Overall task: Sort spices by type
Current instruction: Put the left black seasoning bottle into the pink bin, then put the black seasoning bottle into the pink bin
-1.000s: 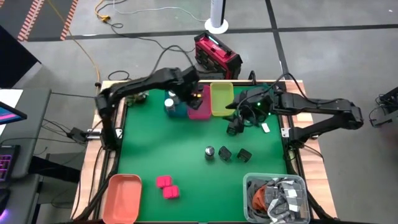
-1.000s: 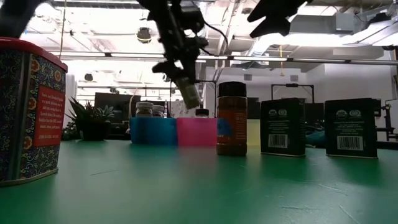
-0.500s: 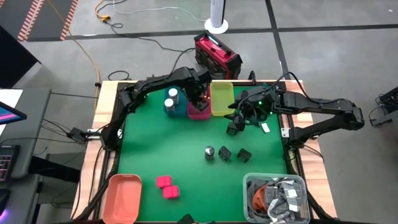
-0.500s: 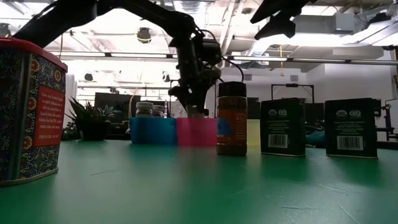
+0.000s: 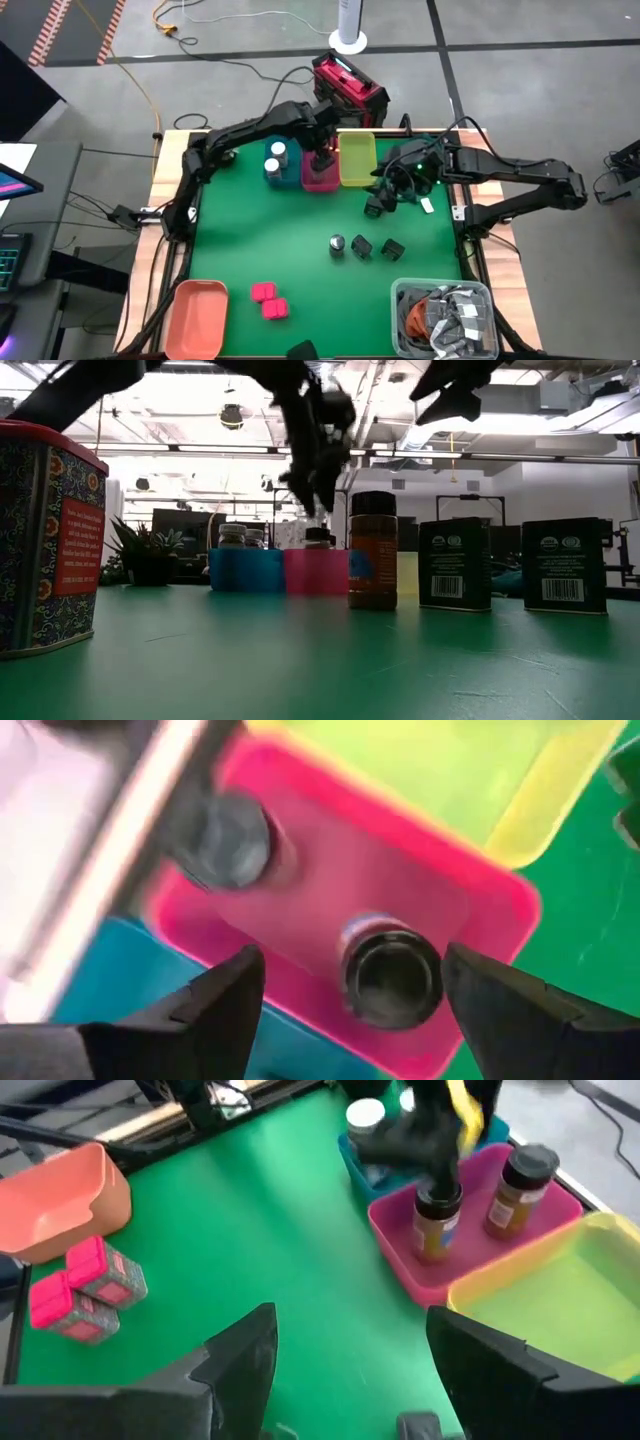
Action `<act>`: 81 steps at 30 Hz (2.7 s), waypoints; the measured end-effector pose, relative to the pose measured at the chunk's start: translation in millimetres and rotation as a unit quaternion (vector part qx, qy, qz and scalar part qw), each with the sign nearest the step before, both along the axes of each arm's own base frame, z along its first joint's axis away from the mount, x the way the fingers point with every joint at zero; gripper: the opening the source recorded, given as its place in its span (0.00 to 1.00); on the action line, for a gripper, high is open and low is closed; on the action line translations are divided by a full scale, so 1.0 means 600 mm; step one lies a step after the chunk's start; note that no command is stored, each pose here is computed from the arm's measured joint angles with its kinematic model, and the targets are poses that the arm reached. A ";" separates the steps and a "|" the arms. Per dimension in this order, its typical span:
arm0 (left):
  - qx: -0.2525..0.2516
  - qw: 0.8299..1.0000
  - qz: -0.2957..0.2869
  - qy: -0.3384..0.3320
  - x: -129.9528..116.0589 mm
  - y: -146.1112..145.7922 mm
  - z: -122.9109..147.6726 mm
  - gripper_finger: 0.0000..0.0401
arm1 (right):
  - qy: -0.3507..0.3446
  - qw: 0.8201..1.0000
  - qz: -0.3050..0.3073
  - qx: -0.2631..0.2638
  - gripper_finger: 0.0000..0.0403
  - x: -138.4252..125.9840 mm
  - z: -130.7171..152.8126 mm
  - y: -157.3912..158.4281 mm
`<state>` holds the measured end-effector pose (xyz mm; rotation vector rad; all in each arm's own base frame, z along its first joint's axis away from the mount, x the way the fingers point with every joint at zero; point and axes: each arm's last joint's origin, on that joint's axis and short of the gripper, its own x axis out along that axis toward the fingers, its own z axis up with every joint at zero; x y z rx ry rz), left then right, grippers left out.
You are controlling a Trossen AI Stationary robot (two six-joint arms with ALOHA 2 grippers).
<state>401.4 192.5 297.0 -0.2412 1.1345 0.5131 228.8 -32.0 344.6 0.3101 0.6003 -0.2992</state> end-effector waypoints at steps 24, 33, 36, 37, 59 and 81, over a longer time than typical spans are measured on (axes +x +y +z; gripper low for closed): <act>-0.099 0.973 -0.185 -0.096 0.047 -0.364 0.063 0.73 | 0.017 1.000 -0.003 -0.018 0.70 -0.054 0.017 0.003; -0.129 0.977 -0.150 -0.074 0.088 -0.390 -0.006 0.73 | -0.006 1.000 -0.003 -0.027 0.70 -0.080 0.032 0.006; -0.131 0.979 -0.147 -0.059 0.095 -0.396 -0.024 0.73 | 0.003 1.000 -0.004 -0.024 0.70 -0.087 0.031 0.007; -0.126 0.980 -0.145 -0.054 0.094 -0.398 -0.026 0.73 | 0.007 1.000 -0.005 -0.021 0.70 -0.091 0.031 0.007; -0.097 0.985 -0.137 -0.026 0.091 -0.403 -0.113 0.73 | 0.027 1.000 0.000 -0.011 0.70 -0.096 0.025 0.024; -0.163 0.981 -0.090 -0.044 0.092 -0.343 -0.149 0.39 | 0.024 1.000 -0.001 -0.011 0.70 -0.095 0.026 0.024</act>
